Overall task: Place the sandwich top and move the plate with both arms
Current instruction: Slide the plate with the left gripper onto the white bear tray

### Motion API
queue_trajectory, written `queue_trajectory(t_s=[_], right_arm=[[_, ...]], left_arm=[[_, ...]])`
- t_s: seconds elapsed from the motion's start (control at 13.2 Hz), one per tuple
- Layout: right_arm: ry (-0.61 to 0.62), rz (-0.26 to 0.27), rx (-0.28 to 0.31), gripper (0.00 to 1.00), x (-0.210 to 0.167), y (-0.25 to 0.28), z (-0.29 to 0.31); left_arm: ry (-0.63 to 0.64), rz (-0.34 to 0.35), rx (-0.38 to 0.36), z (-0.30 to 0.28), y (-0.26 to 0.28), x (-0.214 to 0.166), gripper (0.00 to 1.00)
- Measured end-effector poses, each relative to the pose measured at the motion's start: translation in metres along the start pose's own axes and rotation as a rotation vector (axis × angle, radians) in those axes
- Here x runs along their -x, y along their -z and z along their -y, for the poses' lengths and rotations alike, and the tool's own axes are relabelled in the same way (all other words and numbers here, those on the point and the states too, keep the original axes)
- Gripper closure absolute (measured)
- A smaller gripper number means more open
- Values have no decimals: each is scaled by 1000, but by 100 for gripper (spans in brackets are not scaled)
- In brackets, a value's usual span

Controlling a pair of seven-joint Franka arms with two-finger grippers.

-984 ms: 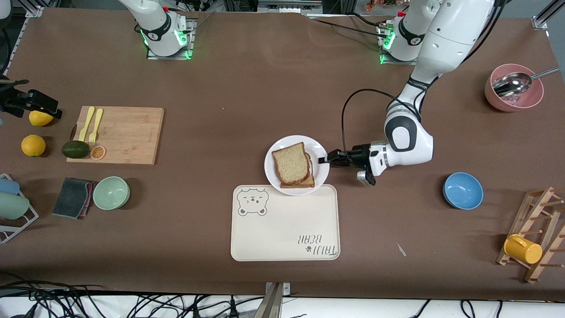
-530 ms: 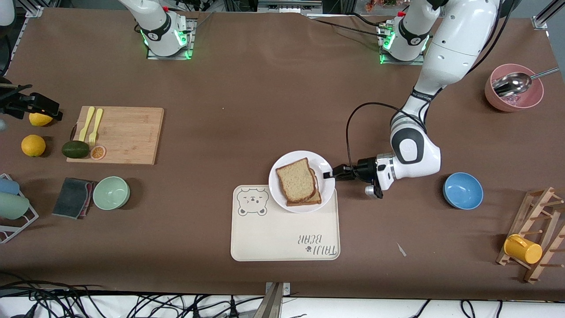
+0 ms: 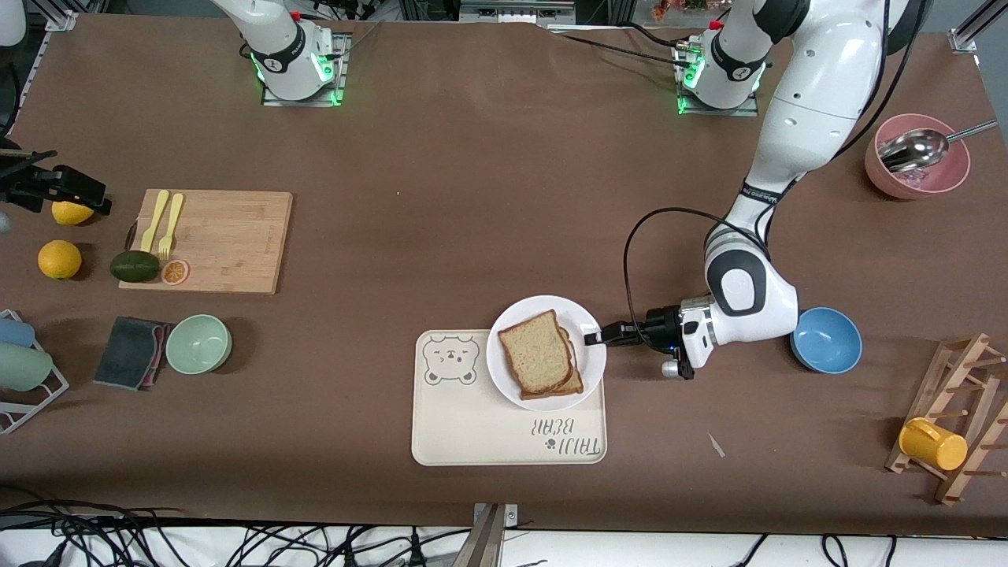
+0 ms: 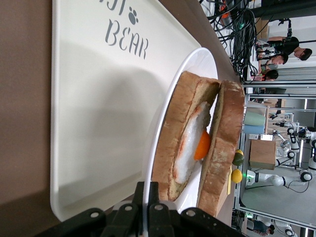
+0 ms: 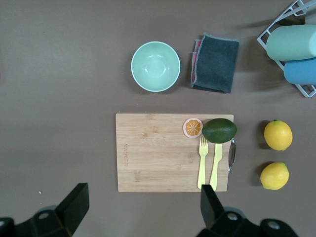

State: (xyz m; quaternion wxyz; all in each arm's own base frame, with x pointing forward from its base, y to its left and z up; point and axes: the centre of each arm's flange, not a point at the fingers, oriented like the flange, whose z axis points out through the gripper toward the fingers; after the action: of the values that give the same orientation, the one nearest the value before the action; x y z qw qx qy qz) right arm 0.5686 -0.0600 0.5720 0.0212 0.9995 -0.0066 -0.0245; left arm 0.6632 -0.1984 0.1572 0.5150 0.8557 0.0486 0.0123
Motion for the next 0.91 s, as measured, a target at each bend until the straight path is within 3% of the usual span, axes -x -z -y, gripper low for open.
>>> queue_trajectory(t_s=[0.91], right_arm=[[-2,0,0,0,0,0,-1]], left_arm=[[85,-29,-26,10,-10,-55,95]])
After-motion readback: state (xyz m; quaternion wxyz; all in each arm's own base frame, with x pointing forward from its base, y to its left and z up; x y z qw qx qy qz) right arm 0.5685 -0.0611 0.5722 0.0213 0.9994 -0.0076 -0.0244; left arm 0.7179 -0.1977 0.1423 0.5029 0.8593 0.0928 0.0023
